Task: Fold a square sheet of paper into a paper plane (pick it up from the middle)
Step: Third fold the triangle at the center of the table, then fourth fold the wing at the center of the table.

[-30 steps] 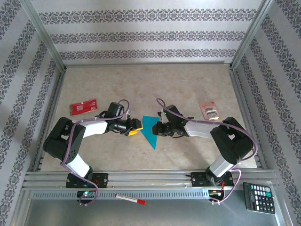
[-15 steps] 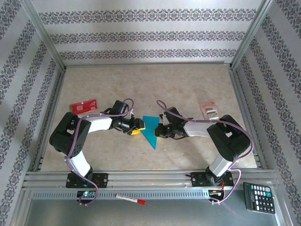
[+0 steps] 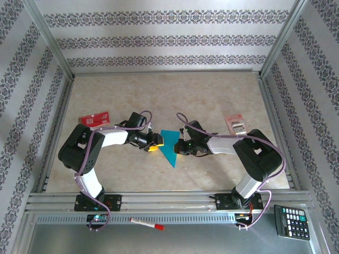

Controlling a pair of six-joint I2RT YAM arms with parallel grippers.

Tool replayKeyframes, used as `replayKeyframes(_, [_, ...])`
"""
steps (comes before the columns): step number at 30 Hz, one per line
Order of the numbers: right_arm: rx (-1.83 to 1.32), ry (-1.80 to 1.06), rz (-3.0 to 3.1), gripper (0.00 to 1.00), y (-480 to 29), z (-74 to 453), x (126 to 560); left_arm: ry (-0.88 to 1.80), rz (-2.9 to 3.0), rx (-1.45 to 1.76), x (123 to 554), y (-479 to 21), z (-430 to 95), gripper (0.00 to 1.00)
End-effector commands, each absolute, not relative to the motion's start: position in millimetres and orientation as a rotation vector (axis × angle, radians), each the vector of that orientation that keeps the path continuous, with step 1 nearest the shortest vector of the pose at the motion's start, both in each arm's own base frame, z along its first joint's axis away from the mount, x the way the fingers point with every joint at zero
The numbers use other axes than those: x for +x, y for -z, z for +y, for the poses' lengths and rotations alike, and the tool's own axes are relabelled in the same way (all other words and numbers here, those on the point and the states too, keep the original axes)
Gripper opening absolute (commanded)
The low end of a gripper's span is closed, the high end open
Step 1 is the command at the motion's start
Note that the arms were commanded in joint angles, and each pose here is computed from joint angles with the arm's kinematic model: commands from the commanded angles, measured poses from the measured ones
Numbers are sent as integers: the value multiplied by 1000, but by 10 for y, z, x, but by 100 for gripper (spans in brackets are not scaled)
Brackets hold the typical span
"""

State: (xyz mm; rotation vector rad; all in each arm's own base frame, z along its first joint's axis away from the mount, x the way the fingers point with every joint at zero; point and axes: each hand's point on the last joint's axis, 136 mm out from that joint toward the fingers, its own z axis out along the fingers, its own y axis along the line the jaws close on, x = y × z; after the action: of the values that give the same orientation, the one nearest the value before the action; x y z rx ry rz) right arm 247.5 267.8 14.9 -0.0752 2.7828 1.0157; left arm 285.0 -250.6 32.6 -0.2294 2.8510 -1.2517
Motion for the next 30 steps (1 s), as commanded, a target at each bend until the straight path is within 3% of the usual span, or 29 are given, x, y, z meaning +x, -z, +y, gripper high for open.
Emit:
replayKeyframes(1, [-54,-935,2847,2,41,2514,2385,1199,2877,-215,2779,-316,-2456,46])
replayKeyframes(23, [-49,-930,2847,0,35,2482,2370,1340,2810,-154,2922,-451,-2646,43])
replayKeyframes(30, [-71,-937,2849,0,26,2480,2389,1328,2808,-102,2970,-406,-2670,30])
